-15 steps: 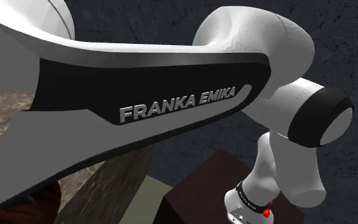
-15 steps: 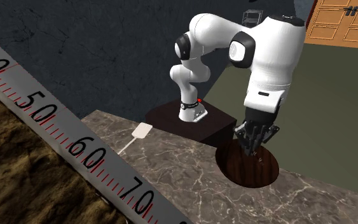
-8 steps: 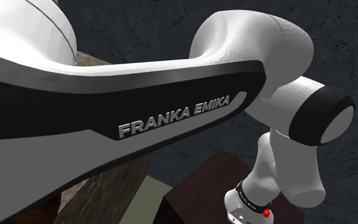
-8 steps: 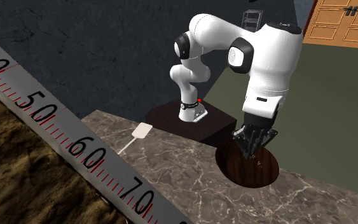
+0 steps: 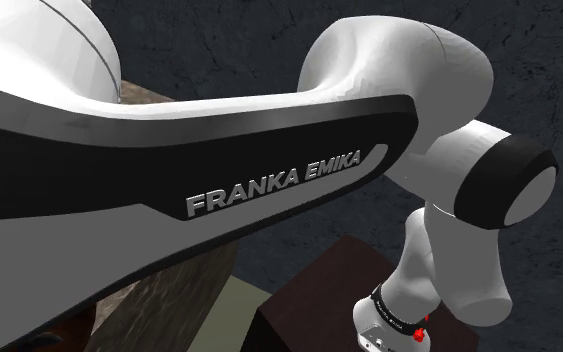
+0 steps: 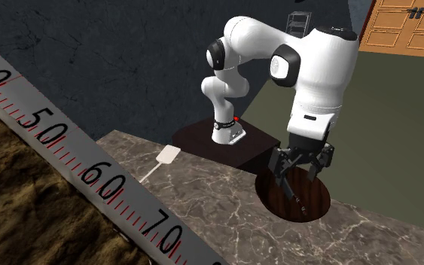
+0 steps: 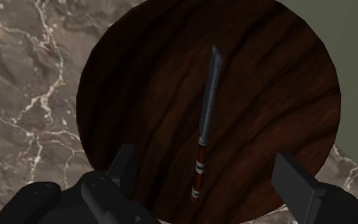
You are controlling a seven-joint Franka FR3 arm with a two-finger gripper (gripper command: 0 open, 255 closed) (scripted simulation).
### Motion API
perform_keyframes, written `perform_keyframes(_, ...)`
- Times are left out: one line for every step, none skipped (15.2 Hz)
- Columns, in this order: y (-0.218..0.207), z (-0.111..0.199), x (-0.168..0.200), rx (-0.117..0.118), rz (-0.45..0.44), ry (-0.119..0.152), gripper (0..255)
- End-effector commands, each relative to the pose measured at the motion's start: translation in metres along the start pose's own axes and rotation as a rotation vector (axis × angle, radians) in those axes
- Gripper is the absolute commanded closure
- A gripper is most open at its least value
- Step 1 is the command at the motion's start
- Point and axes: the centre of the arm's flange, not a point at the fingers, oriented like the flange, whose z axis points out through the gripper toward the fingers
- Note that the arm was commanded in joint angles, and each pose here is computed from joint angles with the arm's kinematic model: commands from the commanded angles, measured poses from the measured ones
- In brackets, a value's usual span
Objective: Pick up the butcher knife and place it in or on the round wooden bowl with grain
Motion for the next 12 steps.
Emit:
perform_keyframes(0.000, 0.000, 0.000, 0.000, 0.000, 0.000, 0)
perform_keyframes(0.000, -0.013, 0.000, 0.000, 0.000, 0.000, 0)
perform_keyframes(0.000, -0.026, 0.000, 0.000, 0.000, 0.000, 0)
perform_keyframes(0.000, -0.040, 0.000, 0.000, 0.000, 0.000, 0)
perform_keyframes(0.000, -0.050, 0.000, 0.000, 0.000, 0.000, 0)
perform_keyframes(0.000, -0.050, 0.000, 0.000, 0.000, 0.000, 0)
perform_keyframes(0.000, -0.050, 0.000, 0.000, 0.000, 0.000, 0)
perform_keyframes(0.000, -0.050, 0.000, 0.000, 0.000, 0.000, 0)
perform_keyframes(0.000, -0.050, 0.000, 0.000, 0.000, 0.000, 0)
perform_keyframes(0.000, -0.050, 0.000, 0.000, 0.000, 0.000, 0)
perform_keyframes(0.000, -0.050, 0.000, 0.000, 0.000, 0.000, 0)
perform_keyframes(0.000, -0.050, 0.000, 0.000, 0.000, 0.000, 0)
